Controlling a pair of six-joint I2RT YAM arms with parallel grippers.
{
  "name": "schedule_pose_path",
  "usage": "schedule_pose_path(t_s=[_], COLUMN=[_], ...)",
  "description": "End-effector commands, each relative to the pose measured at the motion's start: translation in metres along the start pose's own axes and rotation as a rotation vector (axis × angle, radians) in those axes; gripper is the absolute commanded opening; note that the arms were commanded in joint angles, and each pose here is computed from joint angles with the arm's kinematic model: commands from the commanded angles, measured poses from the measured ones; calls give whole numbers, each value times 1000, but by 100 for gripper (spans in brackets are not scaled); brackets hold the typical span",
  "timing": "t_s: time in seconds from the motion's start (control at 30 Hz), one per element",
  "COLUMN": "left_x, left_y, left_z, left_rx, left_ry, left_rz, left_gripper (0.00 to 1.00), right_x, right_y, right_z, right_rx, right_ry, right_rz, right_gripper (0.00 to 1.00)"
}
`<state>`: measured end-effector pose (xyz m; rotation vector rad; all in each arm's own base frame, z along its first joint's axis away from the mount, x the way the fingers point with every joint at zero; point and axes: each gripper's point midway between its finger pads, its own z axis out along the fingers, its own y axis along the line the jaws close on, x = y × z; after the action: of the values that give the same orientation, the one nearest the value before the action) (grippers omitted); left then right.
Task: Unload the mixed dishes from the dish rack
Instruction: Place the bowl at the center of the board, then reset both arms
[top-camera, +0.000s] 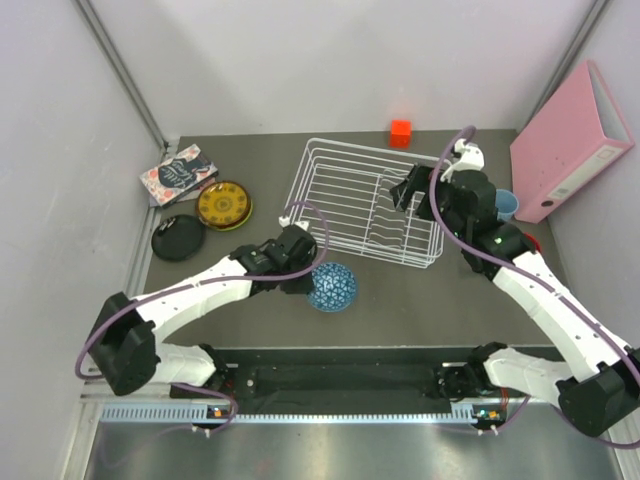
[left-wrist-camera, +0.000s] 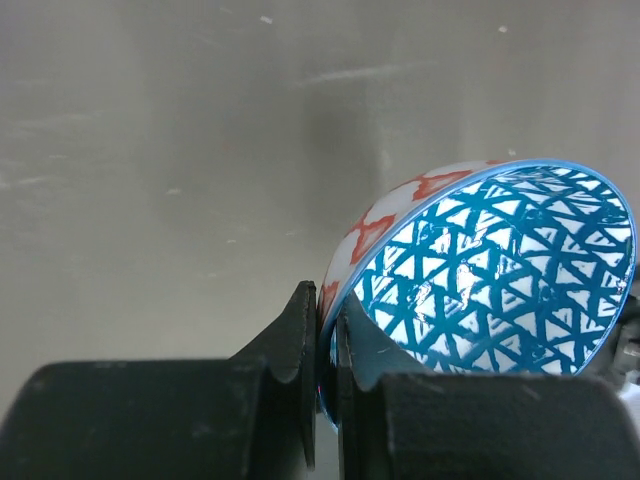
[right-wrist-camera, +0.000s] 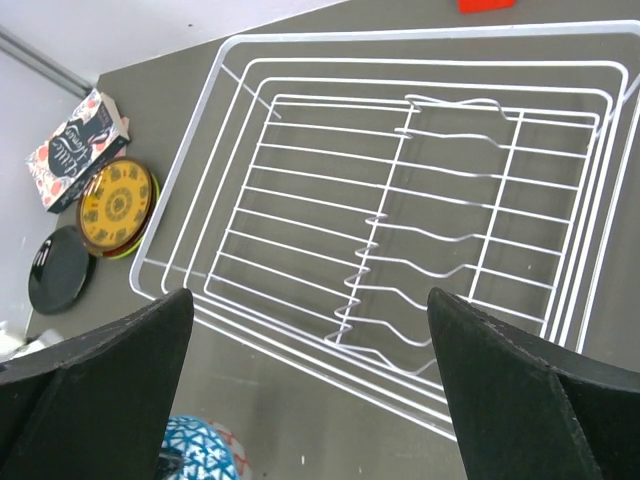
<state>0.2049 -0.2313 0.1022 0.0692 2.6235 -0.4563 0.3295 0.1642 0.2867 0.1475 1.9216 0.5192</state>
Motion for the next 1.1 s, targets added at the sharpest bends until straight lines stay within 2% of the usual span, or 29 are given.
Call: schedule_pose_path(t_s=[0.0, 0.2, 0.3, 0.5, 0.53, 0.57, 0.63, 0.67, 0.73, 0.77, 0.87, 0.97, 1.07], left_x=[-1, 7, 11, 14, 15, 17, 16, 17, 15, 14, 9, -3, -33], left_y=[-39, -29, -13, -2, -1, -3, -3, 0, 2, 3, 7, 8, 5], left_z=[10, 40, 54, 61, 61, 60, 57, 55, 47, 44, 29, 5, -32], left_rx=[182, 144, 70, 24, 23, 33, 38, 24, 25, 22, 4, -12, -5], left_ry=[40, 30, 21, 20, 25, 34, 36, 38, 18, 13, -13, -46, -169], left_rz=[-94, -92, -81, -64, -52, -43, -23, -20, -20, -22, -22, -19, -23], left_gripper=[0, 0, 0, 0, 3, 11, 33, 49, 59, 68, 78, 81, 91], right_x=[-11, 4, 11, 21, 22, 24, 26, 28, 29, 29, 29, 27, 22], right_y=[18, 16, 16, 14, 14, 13, 12, 11, 11, 12, 13, 15, 16], right_z=[-8, -11, -11, -11, -11, -10, -9, -7, -7, -6, -6, -8, -12], right_rx=[-87, -105, -111, -106, -108, -105, -99, -96, -96, -98, -100, -108, -113], right_ry=[-67, -58, -43, -24, -21, -16, -10, -5, -1, 2, 1, -6, -23], right_rz=[28, 33, 32, 26, 25, 26, 24, 21, 26, 26, 28, 32, 33], right_gripper=[100, 100, 100, 100, 100, 100, 100, 99, 100, 100, 100, 100, 100])
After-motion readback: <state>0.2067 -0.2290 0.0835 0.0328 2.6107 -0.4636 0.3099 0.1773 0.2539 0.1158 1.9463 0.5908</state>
